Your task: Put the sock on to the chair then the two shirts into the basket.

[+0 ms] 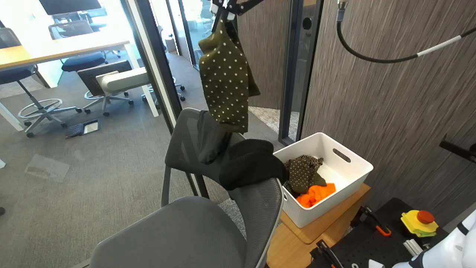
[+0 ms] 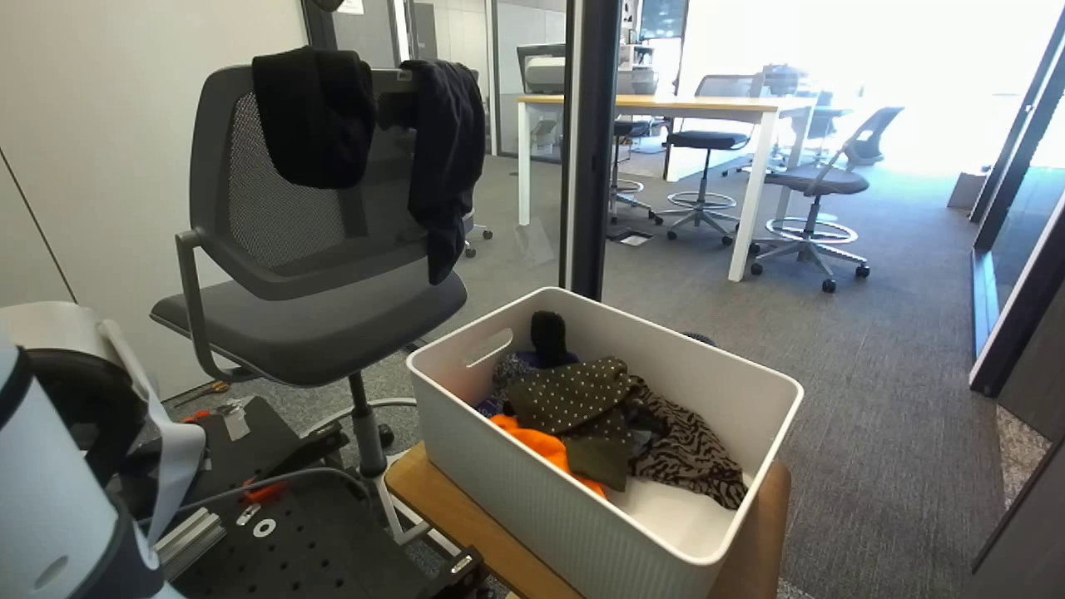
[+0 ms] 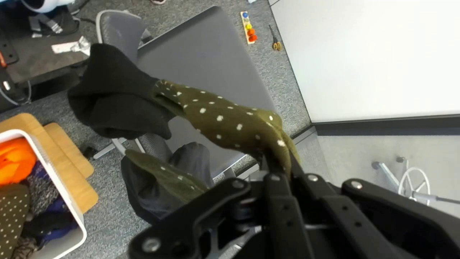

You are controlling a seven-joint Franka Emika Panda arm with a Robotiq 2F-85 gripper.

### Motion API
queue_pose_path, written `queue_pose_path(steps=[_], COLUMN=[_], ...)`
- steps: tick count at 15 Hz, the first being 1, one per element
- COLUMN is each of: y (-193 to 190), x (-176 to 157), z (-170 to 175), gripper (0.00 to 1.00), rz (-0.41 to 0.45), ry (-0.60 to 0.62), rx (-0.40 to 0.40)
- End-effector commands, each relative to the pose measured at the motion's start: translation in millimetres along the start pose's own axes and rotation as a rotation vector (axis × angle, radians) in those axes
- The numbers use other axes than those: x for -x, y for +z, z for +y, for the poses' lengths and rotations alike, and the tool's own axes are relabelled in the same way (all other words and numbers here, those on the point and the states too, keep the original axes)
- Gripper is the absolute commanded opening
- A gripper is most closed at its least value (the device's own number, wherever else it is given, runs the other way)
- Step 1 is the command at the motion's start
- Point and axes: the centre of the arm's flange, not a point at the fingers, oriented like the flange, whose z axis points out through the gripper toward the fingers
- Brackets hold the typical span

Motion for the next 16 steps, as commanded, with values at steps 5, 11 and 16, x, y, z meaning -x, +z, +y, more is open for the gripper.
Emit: queue_pose_path(steps=[5, 11, 16], y=[29.4, 73.9, 96.1], x=[-18.7, -40.9, -33.8], z=[4.3, 39.0, 79.4], gripper=[0.05, 0.05, 0.05], rz=[0.033, 0.109, 0.142], ry=[0.223, 0.291, 0.335], rx=[-0.169, -0.137, -0.106])
